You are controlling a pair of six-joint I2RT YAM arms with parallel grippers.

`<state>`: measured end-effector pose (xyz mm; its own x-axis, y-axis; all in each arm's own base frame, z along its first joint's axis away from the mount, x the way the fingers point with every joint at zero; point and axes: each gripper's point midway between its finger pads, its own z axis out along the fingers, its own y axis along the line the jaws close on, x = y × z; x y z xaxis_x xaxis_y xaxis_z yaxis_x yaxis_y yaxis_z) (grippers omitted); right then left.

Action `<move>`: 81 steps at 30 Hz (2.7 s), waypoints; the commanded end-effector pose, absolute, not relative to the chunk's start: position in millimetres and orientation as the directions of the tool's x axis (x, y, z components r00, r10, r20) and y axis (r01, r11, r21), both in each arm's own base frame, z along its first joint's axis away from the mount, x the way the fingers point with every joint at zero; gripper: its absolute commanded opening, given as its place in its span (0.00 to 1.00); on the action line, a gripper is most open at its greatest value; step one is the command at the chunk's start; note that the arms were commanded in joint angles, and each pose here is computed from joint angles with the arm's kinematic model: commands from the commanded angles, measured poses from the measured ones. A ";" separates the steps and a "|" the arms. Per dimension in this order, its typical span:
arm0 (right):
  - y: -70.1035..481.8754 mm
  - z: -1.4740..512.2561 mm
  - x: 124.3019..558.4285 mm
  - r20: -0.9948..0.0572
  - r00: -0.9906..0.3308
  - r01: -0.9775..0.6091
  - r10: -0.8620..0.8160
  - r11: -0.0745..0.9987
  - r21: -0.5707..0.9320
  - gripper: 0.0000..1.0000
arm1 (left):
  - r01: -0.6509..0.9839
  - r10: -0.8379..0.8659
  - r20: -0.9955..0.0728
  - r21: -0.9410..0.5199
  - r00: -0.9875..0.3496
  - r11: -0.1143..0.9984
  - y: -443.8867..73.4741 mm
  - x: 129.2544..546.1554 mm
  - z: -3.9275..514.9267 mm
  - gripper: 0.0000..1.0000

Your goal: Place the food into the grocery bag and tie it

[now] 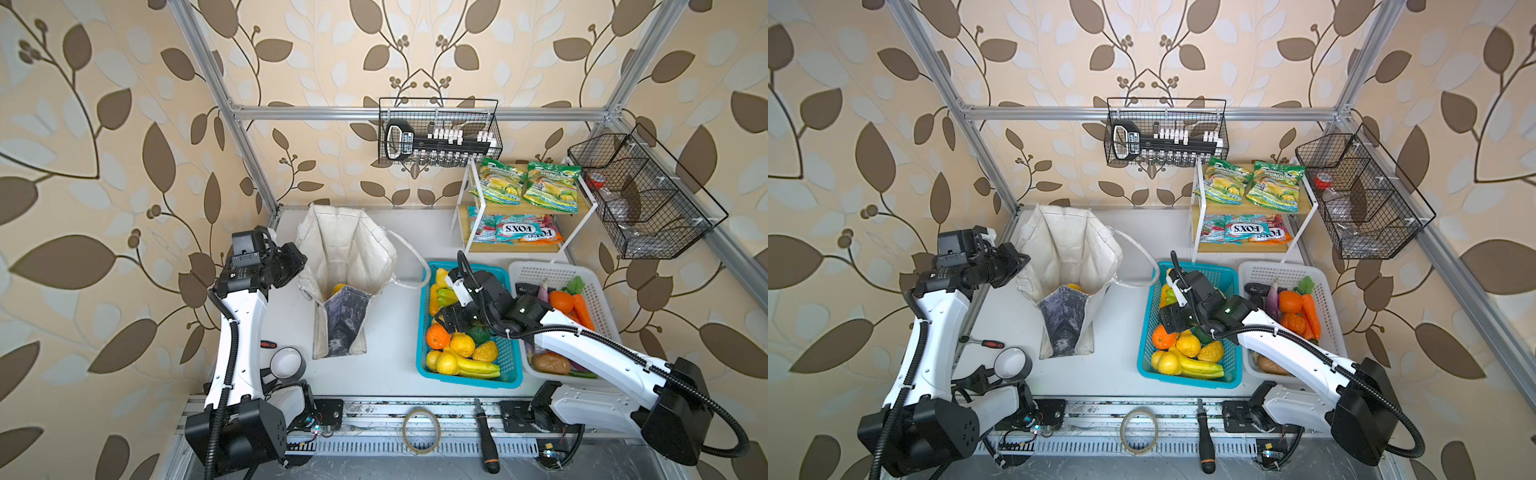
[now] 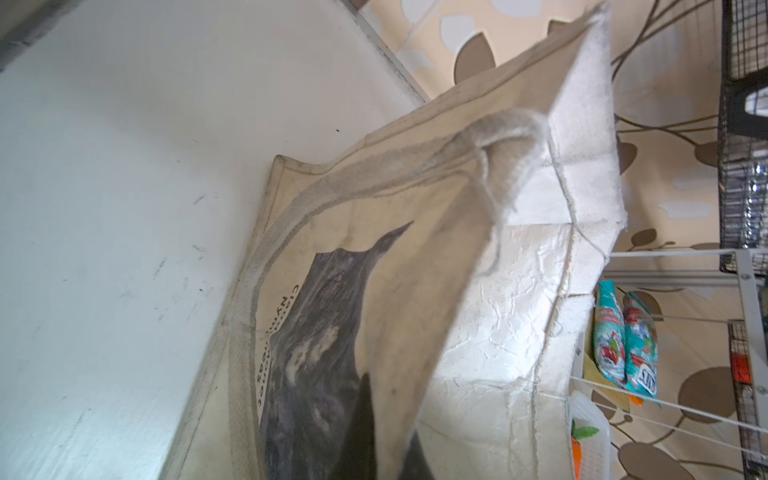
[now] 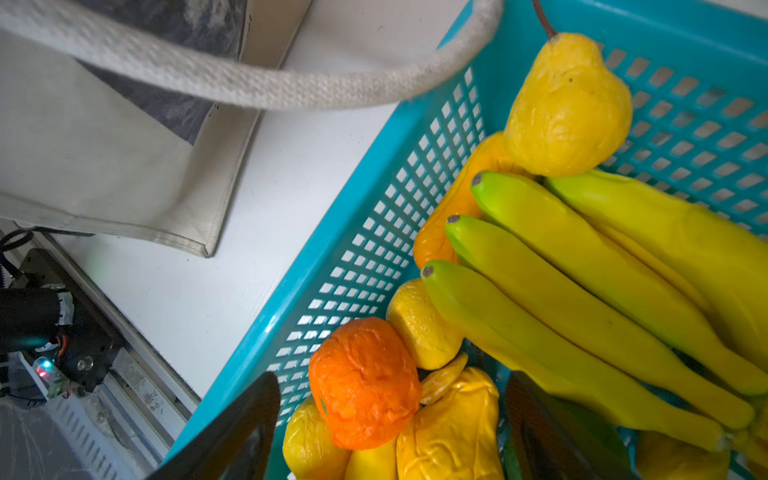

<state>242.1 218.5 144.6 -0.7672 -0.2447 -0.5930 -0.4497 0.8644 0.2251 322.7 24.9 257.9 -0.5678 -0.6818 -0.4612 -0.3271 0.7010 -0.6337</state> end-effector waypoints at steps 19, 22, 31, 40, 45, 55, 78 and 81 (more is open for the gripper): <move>230.3 162.3 265.7 -0.659 -0.730 -0.476 -0.182 0.828 0.298 0.86 | 0.031 -0.562 -0.314 -0.890 -0.766 0.455 -61.7 333.0 298.9 0.00; 243.6 185.2 278.1 -0.688 -0.708 -0.493 -0.159 0.809 0.320 0.87 | 0.090 -0.535 -0.276 -0.933 -0.798 0.348 -76.7 327.6 314.3 0.00; 261.5 224.7 303.4 -0.743 -0.660 -0.511 -0.106 0.789 0.342 0.88 | 0.153 -0.496 -0.316 -0.928 -0.809 0.341 -101.9 313.9 349.9 0.00; 257.3 203.0 297.8 -0.711 -0.693 -0.508 -0.121 0.781 0.363 0.88 | 0.033 -0.518 -0.188 -0.956 -0.834 0.293 -96.1 332.6 279.0 0.00; 249.4 195.7 297.6 -0.700 -0.705 -0.484 -0.111 0.797 0.361 0.85 | -0.022 -0.536 -0.256 -0.889 -0.804 0.458 -77.8 322.5 260.2 0.00; 219.0 131.1 242.0 -0.526 -0.806 -0.459 -0.273 0.848 0.264 0.76 | -0.074 -0.511 -0.345 -0.770 -0.787 0.634 -57.1 319.1 242.0 0.00; 194.0 116.5 211.6 -0.462 -0.830 -0.454 -0.313 0.860 0.232 0.74 | -0.056 -0.516 -0.336 -0.795 -0.788 0.604 -62.2 316.3 235.7 0.00; 201.0 113.7 215.9 -0.473 -0.829 -0.455 -0.298 0.852 0.260 0.75 | -0.053 -0.519 -0.333 -0.801 -0.787 0.596 -63.3 315.5 235.5 0.00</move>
<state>222.5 200.8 123.7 -0.8181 -0.2828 -0.5007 -0.4468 0.8607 0.2440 320.7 -60.6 227.1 -0.7912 -0.5314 -0.3027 -0.1000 0.6008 -0.7931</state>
